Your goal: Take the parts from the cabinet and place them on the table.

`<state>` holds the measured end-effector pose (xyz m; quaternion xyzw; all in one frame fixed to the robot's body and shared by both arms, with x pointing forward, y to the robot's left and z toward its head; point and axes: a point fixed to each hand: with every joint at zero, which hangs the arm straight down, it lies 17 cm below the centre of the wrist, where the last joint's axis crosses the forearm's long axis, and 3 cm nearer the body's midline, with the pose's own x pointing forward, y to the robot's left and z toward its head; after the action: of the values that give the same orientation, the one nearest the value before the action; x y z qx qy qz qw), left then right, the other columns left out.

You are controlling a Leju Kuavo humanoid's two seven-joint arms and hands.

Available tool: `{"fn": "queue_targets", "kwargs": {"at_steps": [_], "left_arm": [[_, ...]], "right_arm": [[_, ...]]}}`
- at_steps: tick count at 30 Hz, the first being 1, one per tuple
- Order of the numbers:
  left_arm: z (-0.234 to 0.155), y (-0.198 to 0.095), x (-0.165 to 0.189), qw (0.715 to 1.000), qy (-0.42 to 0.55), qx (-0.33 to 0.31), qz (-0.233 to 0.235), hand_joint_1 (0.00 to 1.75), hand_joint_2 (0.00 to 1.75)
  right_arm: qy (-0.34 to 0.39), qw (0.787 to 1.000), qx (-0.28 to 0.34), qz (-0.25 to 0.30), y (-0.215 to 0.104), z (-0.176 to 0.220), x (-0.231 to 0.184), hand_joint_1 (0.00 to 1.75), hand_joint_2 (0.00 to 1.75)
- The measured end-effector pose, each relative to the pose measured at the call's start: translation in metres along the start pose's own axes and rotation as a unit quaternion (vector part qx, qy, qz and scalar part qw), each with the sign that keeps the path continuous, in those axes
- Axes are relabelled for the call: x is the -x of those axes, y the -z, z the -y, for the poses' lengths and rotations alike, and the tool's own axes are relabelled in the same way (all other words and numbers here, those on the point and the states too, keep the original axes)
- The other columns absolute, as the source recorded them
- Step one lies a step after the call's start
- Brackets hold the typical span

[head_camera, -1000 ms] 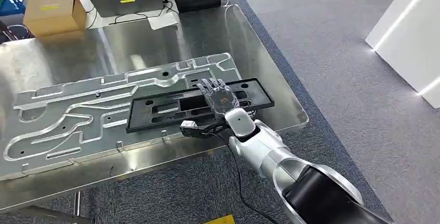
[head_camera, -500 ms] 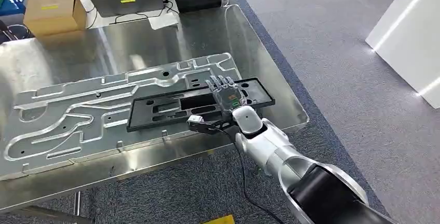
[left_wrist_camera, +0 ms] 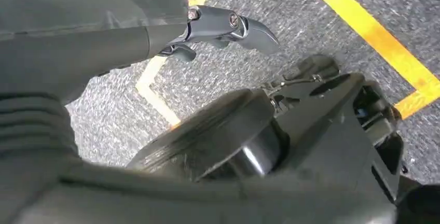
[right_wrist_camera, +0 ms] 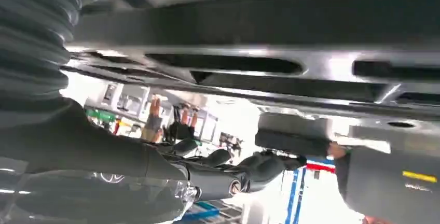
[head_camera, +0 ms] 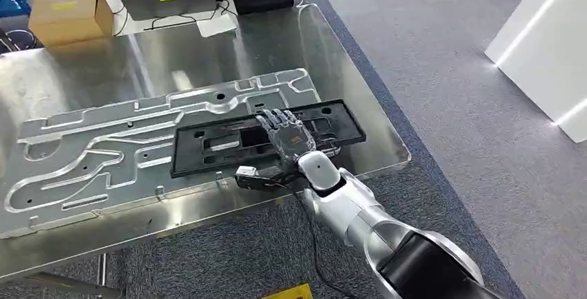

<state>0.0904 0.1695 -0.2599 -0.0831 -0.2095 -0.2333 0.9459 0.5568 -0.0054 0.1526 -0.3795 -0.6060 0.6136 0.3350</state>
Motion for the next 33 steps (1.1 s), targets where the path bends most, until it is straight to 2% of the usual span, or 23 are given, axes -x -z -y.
{"fn": "queue_targets", "kwargs": {"at_steps": [33], "left_arm": [[0.006,0.001,-0.008,1.0,0.0,0.008,0.008,0.0,0.0]], "right_arm": [[0.003,1.0,-0.007,-0.016,-0.011,-0.019,0.018,0.0,1.75]]}}
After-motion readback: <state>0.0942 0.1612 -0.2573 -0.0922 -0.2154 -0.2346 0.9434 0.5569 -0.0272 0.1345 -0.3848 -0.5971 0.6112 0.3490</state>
